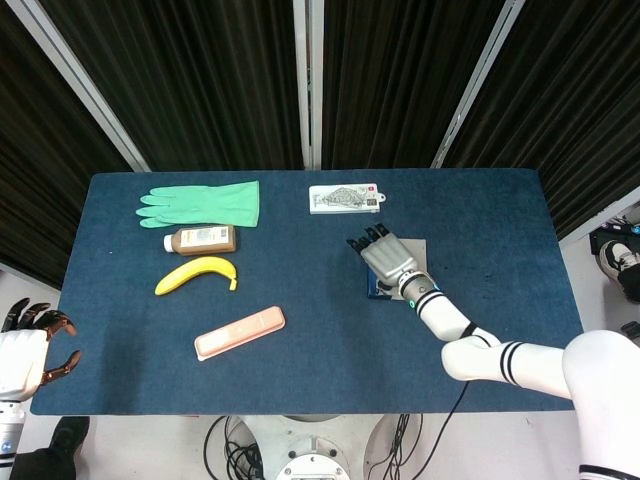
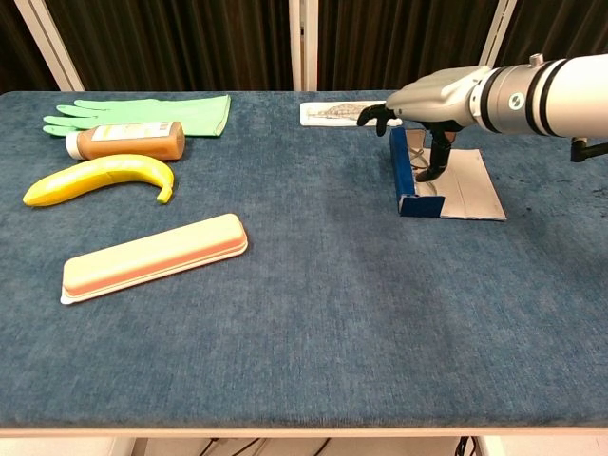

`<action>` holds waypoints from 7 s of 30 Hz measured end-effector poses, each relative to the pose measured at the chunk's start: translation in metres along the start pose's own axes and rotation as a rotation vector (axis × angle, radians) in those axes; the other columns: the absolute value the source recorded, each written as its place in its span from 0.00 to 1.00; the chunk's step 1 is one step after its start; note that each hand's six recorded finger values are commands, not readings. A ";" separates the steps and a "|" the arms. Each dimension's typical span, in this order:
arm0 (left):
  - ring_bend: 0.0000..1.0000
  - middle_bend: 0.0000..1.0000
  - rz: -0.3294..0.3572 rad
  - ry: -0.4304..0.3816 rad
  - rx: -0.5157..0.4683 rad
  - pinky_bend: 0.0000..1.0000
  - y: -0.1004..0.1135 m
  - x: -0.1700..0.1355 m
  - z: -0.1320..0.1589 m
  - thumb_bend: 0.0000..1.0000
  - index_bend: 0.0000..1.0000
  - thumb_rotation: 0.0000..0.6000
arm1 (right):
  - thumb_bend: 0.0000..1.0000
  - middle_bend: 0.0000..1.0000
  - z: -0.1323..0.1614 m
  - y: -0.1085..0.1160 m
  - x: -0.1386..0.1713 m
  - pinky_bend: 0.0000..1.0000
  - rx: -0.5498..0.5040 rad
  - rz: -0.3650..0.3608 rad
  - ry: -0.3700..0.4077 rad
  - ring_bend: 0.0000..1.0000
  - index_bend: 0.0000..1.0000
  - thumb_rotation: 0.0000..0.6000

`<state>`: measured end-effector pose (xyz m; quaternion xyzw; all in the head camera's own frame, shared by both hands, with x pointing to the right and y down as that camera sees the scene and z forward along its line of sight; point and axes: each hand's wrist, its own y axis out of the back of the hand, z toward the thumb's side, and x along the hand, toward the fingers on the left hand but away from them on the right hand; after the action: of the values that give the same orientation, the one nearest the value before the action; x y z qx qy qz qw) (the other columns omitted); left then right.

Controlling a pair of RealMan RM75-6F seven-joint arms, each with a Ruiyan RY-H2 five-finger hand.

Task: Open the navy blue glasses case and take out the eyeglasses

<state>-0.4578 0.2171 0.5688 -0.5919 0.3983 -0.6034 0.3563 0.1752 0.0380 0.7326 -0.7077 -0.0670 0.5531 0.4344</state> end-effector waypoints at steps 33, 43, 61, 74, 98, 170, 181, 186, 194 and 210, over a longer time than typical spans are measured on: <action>0.17 0.35 -0.006 -0.004 -0.017 0.10 0.001 0.000 -0.001 0.25 0.49 1.00 | 0.23 0.22 0.095 0.037 -0.066 0.00 -0.097 -0.033 0.051 0.00 0.00 1.00; 0.17 0.35 -0.005 -0.002 -0.006 0.10 0.000 0.000 0.000 0.25 0.49 1.00 | 0.35 0.22 0.040 0.016 -0.036 0.00 -0.059 0.068 0.015 0.00 0.12 1.00; 0.17 0.35 -0.006 -0.003 -0.014 0.10 0.001 0.000 -0.001 0.25 0.49 1.00 | 0.38 0.24 0.036 0.017 -0.051 0.00 -0.080 0.046 0.006 0.00 0.32 1.00; 0.17 0.35 -0.006 -0.003 -0.015 0.10 0.001 0.000 -0.001 0.25 0.49 1.00 | 0.44 0.26 0.035 0.016 -0.056 0.00 -0.076 0.049 -0.007 0.00 0.38 1.00; 0.17 0.35 -0.005 -0.003 -0.020 0.10 0.001 0.000 -0.001 0.25 0.48 1.00 | 0.47 0.34 0.035 0.019 -0.057 0.00 -0.071 -0.007 -0.014 0.00 0.59 1.00; 0.17 0.35 -0.010 -0.004 -0.015 0.10 0.001 0.000 0.000 0.25 0.48 1.00 | 0.34 0.18 0.021 -0.045 0.036 0.00 -0.239 -0.078 -0.101 0.00 0.38 1.00; 0.17 0.35 -0.009 -0.005 -0.018 0.10 0.001 0.000 0.000 0.25 0.48 1.00 | 0.38 0.21 0.024 -0.055 0.025 0.00 -0.281 -0.066 -0.096 0.00 0.46 1.00; 0.17 0.35 -0.010 -0.005 -0.019 0.10 0.001 0.000 0.000 0.25 0.48 1.00 | 0.42 0.22 0.026 -0.054 0.023 0.00 -0.282 -0.080 -0.085 0.00 0.50 1.00; 0.17 0.35 -0.009 -0.005 -0.022 0.10 0.001 0.000 0.000 0.25 0.48 1.00 | 0.46 0.29 0.027 -0.054 0.023 0.00 -0.265 -0.095 -0.077 0.00 0.66 1.00; 0.17 0.35 -0.008 -0.002 -0.011 0.10 0.001 0.000 0.000 0.25 0.47 1.00 | 0.45 0.30 0.085 -0.024 0.066 0.00 -0.111 -0.149 0.292 0.00 0.64 1.00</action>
<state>-0.4576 0.2166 0.5685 -0.5960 0.3987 -0.6020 0.3512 0.1379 0.1373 0.7004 -0.7967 -0.0858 0.4060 0.4395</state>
